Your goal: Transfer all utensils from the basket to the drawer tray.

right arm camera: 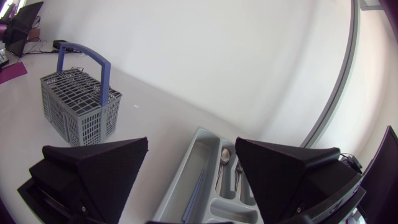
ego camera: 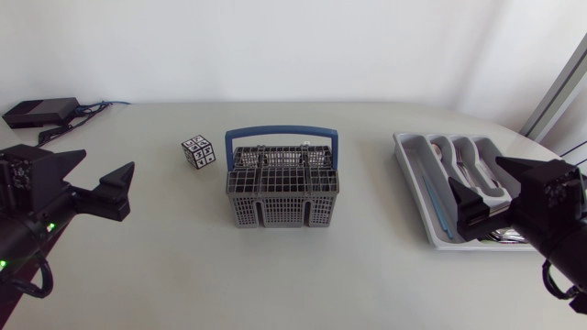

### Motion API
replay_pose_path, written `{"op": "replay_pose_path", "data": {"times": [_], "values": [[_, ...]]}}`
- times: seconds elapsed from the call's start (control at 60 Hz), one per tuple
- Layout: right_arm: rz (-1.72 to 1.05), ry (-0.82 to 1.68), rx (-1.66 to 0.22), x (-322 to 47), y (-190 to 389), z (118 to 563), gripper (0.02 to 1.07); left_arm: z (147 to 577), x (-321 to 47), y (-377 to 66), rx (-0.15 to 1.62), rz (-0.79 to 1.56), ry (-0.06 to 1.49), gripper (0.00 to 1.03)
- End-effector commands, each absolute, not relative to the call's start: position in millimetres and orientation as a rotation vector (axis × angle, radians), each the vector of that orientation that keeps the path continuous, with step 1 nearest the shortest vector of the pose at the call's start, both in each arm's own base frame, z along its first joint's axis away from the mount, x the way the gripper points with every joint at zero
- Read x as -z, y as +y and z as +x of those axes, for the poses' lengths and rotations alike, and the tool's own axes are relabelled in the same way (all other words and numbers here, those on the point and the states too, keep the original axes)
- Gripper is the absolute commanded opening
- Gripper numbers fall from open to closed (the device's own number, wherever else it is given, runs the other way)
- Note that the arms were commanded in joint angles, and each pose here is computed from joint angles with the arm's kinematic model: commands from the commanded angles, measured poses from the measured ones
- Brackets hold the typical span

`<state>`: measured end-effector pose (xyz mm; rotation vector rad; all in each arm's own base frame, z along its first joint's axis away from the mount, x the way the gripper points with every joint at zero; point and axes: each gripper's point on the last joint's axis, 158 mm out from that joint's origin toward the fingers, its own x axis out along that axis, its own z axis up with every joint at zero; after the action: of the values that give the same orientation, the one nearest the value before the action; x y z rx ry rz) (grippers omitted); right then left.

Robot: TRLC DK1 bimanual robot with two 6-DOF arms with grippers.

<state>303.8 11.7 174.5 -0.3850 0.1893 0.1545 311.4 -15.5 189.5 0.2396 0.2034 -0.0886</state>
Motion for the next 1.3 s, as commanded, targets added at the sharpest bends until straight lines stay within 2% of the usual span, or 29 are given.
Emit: {"op": "replay_pose_path", "data": {"times": [0.0, 0.65, 1.033, 1.283], "values": [[-0.349, 0.165, -0.129, -170.1, 8.6, 296.8, 1.03, 302.1, -178.9, -12.2, 0.075, 0.212, 0.178, 0.99], [-0.135, 0.099, -0.034, -158.5, 2.5, 265.1, 1.03, 266.0, -151.4, -4.7, 0.03, 0.084, 0.117, 0.99], [0.0, 0.057, 0.01, -149.1, -1.9, 254.4, 1.03, 255.3, -131.8, -2.7, 0.014, 0.001, 0.097, 0.99], [0.0, 0.057, 0.01, -149.1, -1.9, 254.4, 1.03, 255.2, -131.5, -2.7, 0.014, -0.001, 0.097, 0.99]]}}
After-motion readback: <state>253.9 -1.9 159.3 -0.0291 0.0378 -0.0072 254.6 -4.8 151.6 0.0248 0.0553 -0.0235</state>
